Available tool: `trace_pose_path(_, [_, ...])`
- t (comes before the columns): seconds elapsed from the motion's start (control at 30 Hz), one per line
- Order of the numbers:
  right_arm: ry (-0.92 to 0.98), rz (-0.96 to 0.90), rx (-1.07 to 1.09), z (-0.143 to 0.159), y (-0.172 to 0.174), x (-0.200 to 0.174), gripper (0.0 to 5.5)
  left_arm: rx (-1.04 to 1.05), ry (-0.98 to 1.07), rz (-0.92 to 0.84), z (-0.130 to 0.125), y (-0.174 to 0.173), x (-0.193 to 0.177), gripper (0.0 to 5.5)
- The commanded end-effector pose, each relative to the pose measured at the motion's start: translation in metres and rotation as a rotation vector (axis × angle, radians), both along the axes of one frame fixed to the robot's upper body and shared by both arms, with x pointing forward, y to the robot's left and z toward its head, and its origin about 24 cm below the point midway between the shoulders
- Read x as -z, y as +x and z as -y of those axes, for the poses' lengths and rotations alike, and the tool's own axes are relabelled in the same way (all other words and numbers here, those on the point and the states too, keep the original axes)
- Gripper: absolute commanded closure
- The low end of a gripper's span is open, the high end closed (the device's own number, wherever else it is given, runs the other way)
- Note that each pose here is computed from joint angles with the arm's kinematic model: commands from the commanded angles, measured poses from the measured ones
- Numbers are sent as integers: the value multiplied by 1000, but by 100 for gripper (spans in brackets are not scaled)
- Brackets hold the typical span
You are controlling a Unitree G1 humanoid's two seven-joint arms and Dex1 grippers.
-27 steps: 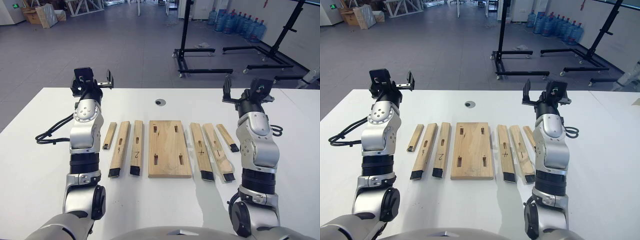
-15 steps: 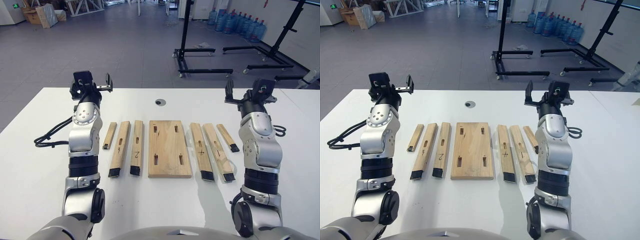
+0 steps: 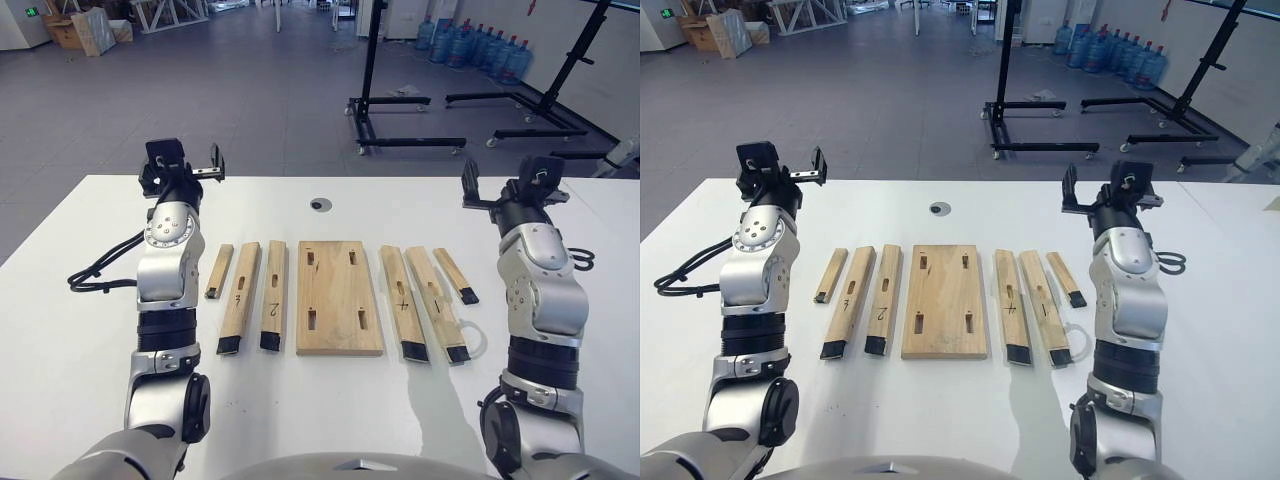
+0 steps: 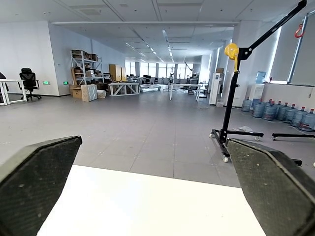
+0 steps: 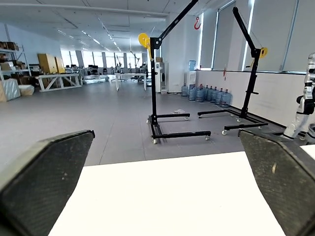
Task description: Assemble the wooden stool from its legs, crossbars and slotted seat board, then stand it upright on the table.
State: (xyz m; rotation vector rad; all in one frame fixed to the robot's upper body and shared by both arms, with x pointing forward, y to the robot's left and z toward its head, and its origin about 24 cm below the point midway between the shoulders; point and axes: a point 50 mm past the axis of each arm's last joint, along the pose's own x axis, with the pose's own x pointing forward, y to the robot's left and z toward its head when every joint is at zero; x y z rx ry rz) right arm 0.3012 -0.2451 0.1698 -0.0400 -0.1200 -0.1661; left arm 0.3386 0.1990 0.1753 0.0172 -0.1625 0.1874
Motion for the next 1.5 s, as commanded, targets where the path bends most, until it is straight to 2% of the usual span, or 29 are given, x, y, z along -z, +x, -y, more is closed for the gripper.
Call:
trace_pose_path(0.03, [1, -59, -25, 23, -15, 2, 11, -4, 3, 6, -4, 3, -6, 10])
trace_pose_path(0.17, [-24, -131, -28, 53, -34, 7, 11, -5, -19, 10, -12, 0, -5, 10])
trace_pose_path(0.23, [-25, -132, -22, 59, -36, 6, 11, -7, -21, 13, -13, -1, -5, 10])
trace_pose_path(0.4, [-39, -176, -57, 53, -34, 19, 11, 11, -24, 22, -8, -2, -6, 10])
trace_pose_path(0.63, [-60, -407, -150, 56, -25, 86, 11, 0, -23, 21, -10, -1, -5, 10])
trace_pose_path(0.8, [-12, -408, -260, 57, -17, 90, 11, -6, -27, 25, -9, -2, -5, 10])
trace_pose_path(1.03, [8, -574, -308, 60, -33, 125, 11, -8, -35, 17, -7, -4, -1, 10])
trace_pose_path(1.2, [19, -625, -308, 55, -38, 144, 11, -15, -38, 18, -8, -5, 0, 10])
trace_pose_path(1.5, [-5, -670, -290, 54, -38, 155, 168, -18, -40, 19, -8, -5, 0, 10])
